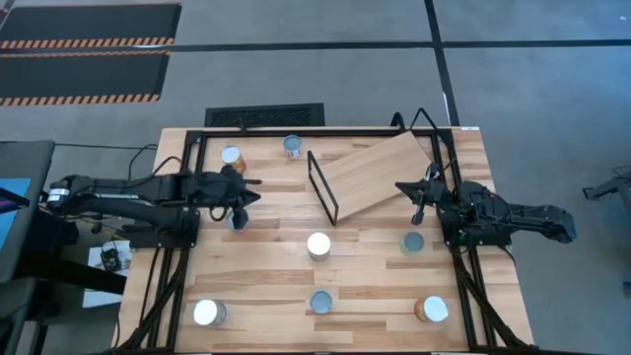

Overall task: Pick and place cans onto a shelf
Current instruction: Put the canned mixed corn on the shelf

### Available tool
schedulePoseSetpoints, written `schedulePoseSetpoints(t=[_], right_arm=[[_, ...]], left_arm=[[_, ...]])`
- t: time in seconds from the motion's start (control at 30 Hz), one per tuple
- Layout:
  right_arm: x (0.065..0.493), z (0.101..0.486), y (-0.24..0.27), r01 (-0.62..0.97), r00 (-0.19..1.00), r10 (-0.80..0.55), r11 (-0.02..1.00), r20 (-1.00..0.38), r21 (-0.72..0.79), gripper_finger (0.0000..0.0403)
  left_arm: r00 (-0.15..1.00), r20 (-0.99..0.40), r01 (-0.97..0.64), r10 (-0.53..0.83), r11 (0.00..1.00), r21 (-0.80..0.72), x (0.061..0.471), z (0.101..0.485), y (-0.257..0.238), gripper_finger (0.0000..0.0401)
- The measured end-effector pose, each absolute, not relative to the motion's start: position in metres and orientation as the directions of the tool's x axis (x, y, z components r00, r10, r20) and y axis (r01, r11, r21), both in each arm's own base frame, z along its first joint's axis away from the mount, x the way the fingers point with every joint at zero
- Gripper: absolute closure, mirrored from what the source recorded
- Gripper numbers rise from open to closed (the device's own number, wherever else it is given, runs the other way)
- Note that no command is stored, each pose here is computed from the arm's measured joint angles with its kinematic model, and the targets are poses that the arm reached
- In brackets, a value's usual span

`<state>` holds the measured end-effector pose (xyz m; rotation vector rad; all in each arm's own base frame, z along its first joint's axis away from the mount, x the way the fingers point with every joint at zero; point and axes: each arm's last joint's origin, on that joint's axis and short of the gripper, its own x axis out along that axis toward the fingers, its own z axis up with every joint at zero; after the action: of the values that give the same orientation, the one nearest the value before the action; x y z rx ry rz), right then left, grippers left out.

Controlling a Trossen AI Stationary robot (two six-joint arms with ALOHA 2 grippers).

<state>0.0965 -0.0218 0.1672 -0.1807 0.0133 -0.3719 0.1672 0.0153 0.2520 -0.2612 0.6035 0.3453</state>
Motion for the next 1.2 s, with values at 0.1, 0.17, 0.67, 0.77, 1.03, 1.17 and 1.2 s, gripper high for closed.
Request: schedulePoseSetpoints(t=[0.1,0.17,0.67,0.77,1.03,1.17,1.2], right_arm=[[0.096,0.167,-0.022,0.36,0.932,-0.363,0.916,0.02,-0.178,0.0379],[0.097,0.167,-0.022,0.36,0.932,-0.362,0.916,0.02,-0.178,0.0379],[0.097,0.167,-0.022,0.36,0.932,-0.363,0.916,0.02,-0.178,0.0379],[0.097,0.167,-0.022,0.36,0.932,-0.363,0.916,0.02,-0.178,0.0379],[0.097,0.167,-0.022,0.36,0.932,-0.362,0.916,0.02,-0.178,0.0379],[0.097,0.167,-0.022,0.36,0.932,-0.362,0.916,0.02,-0.178,0.0379],[0.096,0.167,-0.022,0.36,0.932,-0.362,0.916,0.02,-0.178,0.0379]], left_arm=[[0.681,-0.696,-0.446,0.229,0.883,-0.145,0.175,0.256,0.016,0.0401],[0.619,-0.758,-0.472,0.207,0.869,-0.148,0.18,0.256,0.014,0.0401],[0.175,-0.983,-0.69,0.05,0.718,-0.086,0.204,0.21,-0.01,0.0321],[0.13,-0.99,-0.687,0.057,0.725,-0.048,0.209,0.202,-0.012,0.0286],[0.031,-0.989,-0.678,0.142,0.73,0.083,0.216,0.184,-0.01,0.0243],[0.005,-0.989,-0.665,0.149,0.739,0.108,0.217,0.18,-0.01,0.0264],[0.004,-0.989,-0.658,0.15,0.745,0.11,0.217,0.18,-0.01,0.0276]])
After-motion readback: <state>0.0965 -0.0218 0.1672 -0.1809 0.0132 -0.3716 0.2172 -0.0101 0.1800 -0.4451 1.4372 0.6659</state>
